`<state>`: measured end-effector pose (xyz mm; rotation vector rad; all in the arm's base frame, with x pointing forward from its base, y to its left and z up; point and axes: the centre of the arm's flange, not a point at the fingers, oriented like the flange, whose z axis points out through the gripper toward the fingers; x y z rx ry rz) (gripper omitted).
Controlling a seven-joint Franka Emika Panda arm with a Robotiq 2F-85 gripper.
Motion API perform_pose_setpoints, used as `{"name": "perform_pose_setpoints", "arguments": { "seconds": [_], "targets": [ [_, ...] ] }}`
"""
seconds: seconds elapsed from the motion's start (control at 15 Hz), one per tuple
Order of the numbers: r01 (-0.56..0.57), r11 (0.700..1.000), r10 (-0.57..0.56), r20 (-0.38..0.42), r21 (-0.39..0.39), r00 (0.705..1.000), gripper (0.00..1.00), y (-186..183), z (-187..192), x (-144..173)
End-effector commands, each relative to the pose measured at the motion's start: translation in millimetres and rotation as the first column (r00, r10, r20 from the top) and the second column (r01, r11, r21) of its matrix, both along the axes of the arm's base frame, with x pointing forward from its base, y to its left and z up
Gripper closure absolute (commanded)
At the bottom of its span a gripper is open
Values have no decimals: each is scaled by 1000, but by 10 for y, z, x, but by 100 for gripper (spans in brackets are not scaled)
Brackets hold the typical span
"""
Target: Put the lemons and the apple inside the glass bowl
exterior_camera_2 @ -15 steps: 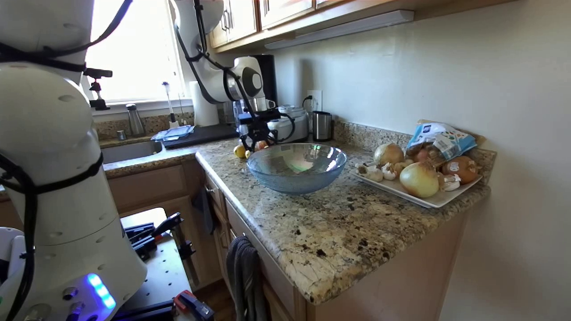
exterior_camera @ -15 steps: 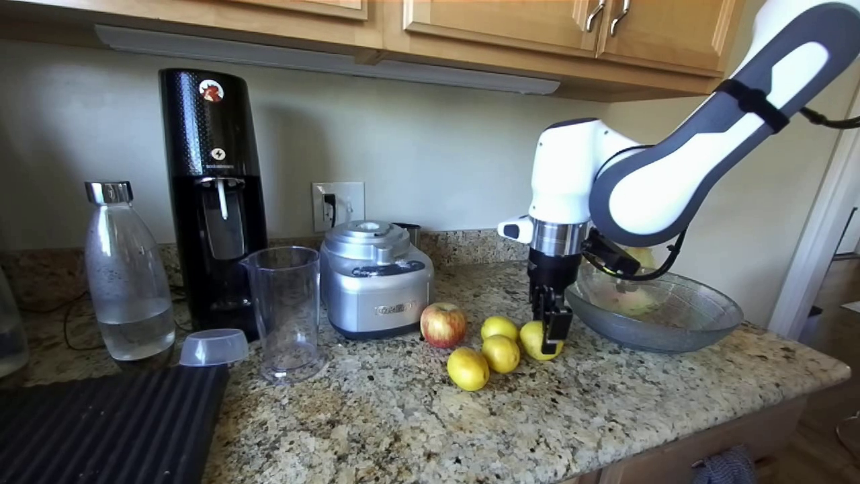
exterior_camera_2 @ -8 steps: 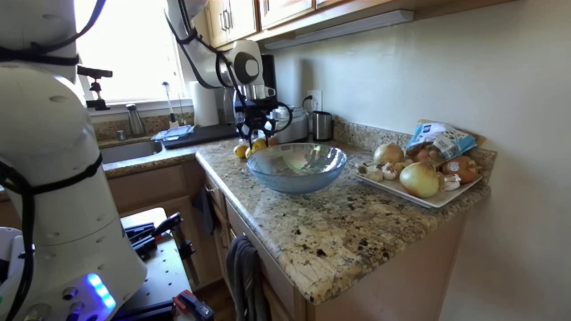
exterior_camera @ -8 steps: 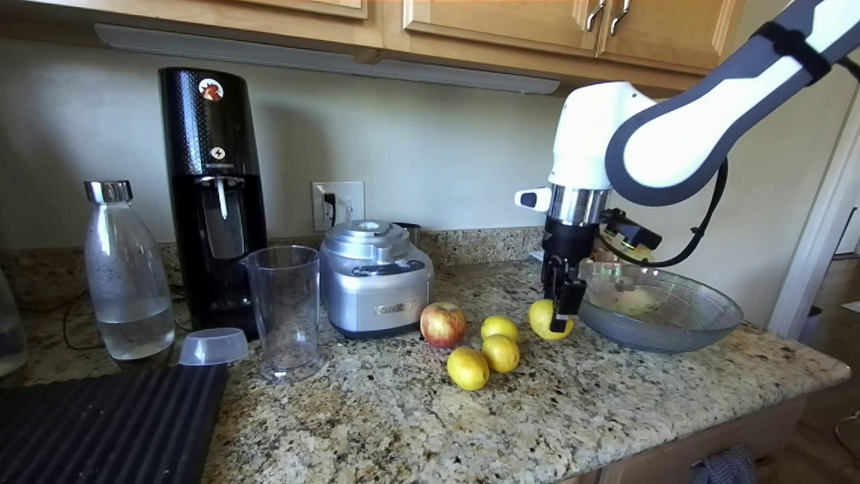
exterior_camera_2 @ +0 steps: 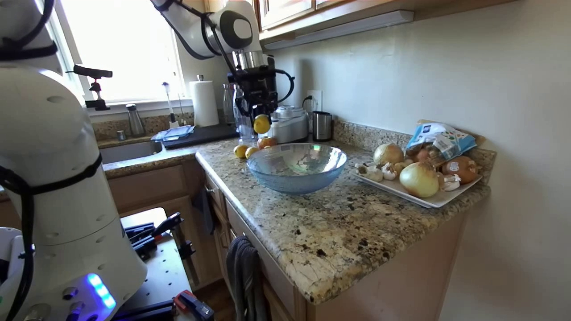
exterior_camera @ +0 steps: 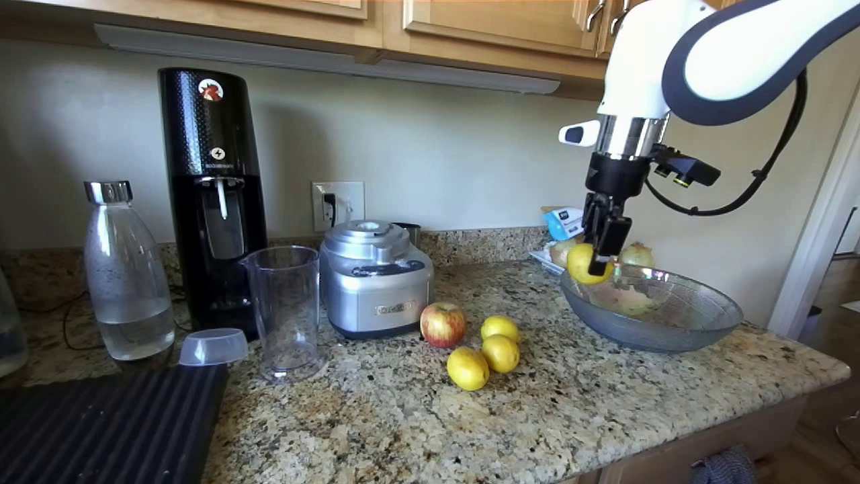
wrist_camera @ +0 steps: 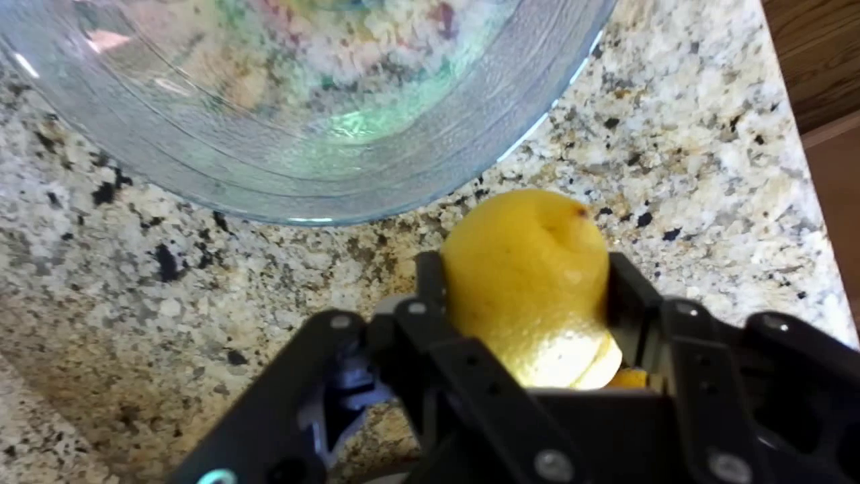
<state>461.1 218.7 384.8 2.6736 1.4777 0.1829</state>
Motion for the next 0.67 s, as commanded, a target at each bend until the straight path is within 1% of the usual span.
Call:
{"name": "perform_pose_setpoints", "arguments": {
  "seconds": [0.0, 0.13, 0.33, 0.6],
  "targets": [
    [86, 996, -85, 57, -21, 995, 66, -410, 302, -186],
    [158, 987, -154, 98, -31, 983, 66, -605, 307, -109],
    [256, 966, -250, 102, -50, 963, 66, -876, 147, 19],
    [355, 932, -351, 64, -76, 934, 66, -1154, -189, 134]
  ]
}}
